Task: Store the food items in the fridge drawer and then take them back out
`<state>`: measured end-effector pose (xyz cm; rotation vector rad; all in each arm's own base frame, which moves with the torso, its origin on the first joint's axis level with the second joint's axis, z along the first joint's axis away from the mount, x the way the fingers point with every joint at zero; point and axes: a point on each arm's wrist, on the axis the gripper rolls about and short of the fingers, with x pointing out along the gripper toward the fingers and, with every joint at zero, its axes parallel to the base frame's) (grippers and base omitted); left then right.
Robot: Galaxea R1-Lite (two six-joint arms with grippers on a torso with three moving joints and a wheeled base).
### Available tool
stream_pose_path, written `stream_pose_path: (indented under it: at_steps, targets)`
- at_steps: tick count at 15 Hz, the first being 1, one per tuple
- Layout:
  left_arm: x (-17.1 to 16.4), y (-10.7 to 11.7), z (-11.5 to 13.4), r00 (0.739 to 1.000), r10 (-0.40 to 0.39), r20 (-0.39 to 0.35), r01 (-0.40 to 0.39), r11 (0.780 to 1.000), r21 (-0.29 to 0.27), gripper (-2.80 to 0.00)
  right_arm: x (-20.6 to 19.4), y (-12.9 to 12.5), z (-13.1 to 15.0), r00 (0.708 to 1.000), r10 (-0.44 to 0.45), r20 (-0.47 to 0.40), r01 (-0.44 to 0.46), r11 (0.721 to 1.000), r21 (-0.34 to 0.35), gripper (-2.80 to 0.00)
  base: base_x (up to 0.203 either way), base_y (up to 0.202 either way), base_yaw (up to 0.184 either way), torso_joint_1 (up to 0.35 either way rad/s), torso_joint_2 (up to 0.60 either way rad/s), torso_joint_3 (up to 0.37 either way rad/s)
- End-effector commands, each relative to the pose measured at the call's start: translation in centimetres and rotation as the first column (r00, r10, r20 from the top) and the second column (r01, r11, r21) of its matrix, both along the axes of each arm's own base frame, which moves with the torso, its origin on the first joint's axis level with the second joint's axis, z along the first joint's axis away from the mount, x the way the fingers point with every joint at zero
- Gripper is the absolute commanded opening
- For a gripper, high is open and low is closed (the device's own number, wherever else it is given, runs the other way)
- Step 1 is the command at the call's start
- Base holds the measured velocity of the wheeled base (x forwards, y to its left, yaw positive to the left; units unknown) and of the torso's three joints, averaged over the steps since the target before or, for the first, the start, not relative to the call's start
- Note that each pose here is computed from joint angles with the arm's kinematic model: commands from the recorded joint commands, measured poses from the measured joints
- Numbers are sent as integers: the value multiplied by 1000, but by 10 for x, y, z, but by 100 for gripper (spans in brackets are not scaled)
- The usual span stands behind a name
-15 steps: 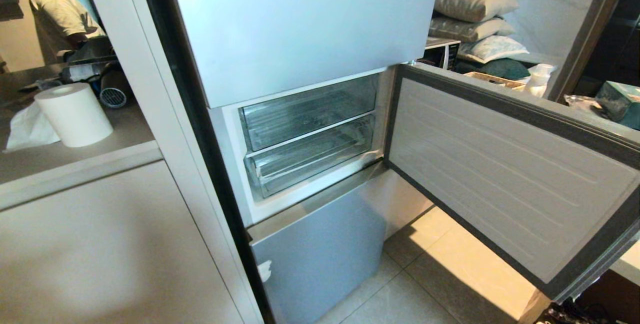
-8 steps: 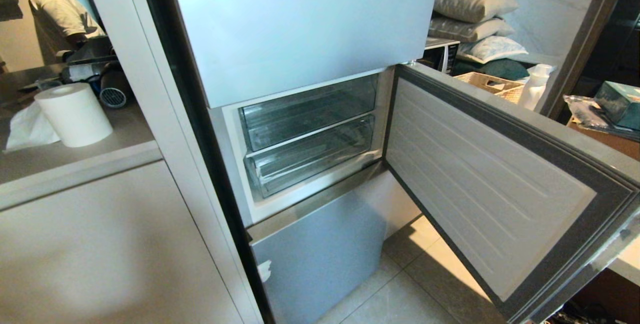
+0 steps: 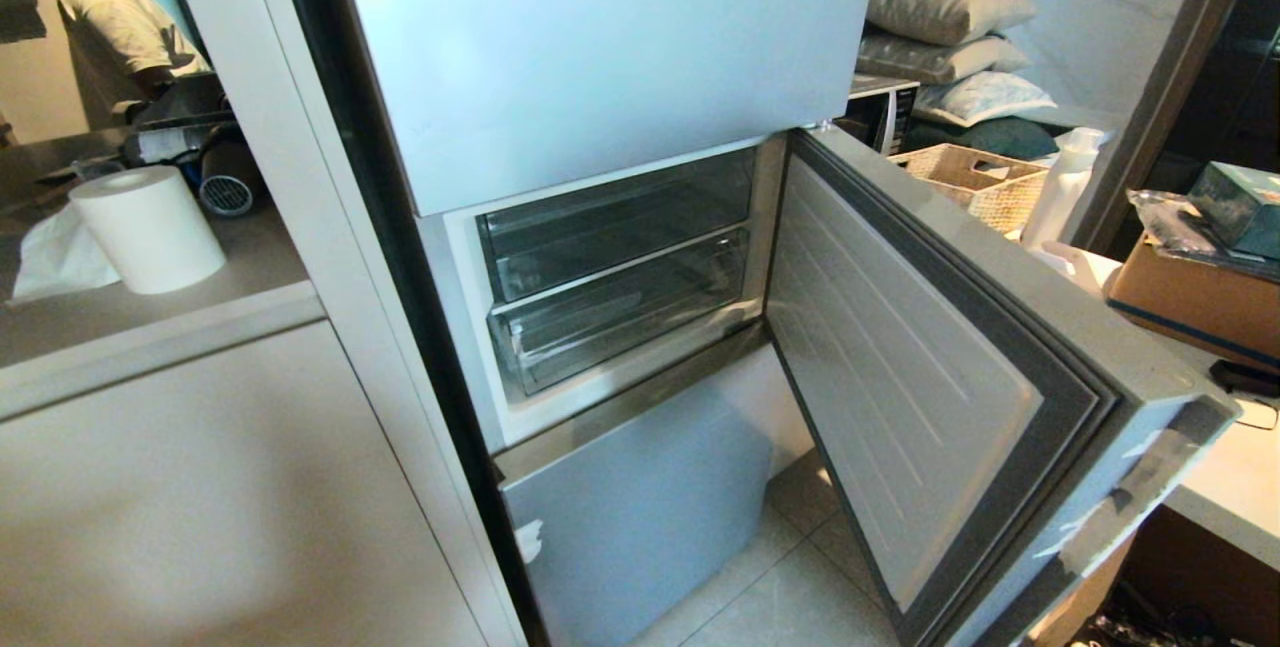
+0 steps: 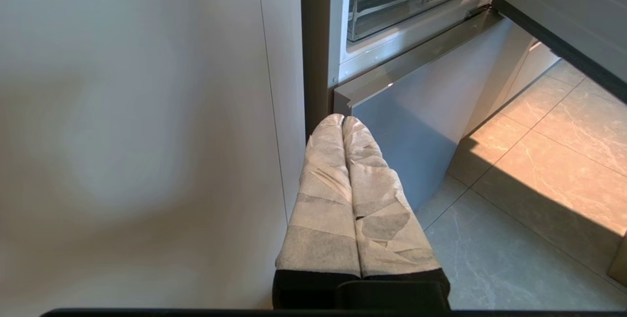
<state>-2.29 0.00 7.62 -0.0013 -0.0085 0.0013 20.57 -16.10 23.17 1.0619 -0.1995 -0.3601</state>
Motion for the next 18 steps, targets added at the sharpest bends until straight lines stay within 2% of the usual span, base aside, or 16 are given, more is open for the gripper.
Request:
stream_pose_path:
  at_steps: [1,3,5,8,12,18]
  targets:
    - [0,0,0,1000,0,-2,0,1000,0,-280,70,12,-50,981,109,-164,-103,994,41,-280,0,0,0,0,0,0]
    - [0,0,0,1000,0,-2,0,1000,0,-280,103,43,-73,952,181,-247,-195,980,-30,-280,0,0,0,0,0,0]
    - [0,0,0,1000,0,-2,0,1000,0,-280,120,71,-88,934,244,-259,-281,952,-119,-280,0,0,0,0,0,0]
    - [0,0,0,1000,0,-2,0,1000,0,-280,125,124,-98,885,376,-274,-434,880,-192,-280,0,0,0,0,0,0]
    - [0,0,0,1000,0,-2,0,1000,0,-280,120,170,-100,827,486,-283,-547,812,-203,-280,0,0,0,0,0,0]
    - [0,0,0,1000,0,-2,0,1000,0,-280,113,246,-93,714,659,-237,-700,674,-236,-280,0,0,0,0,0,0]
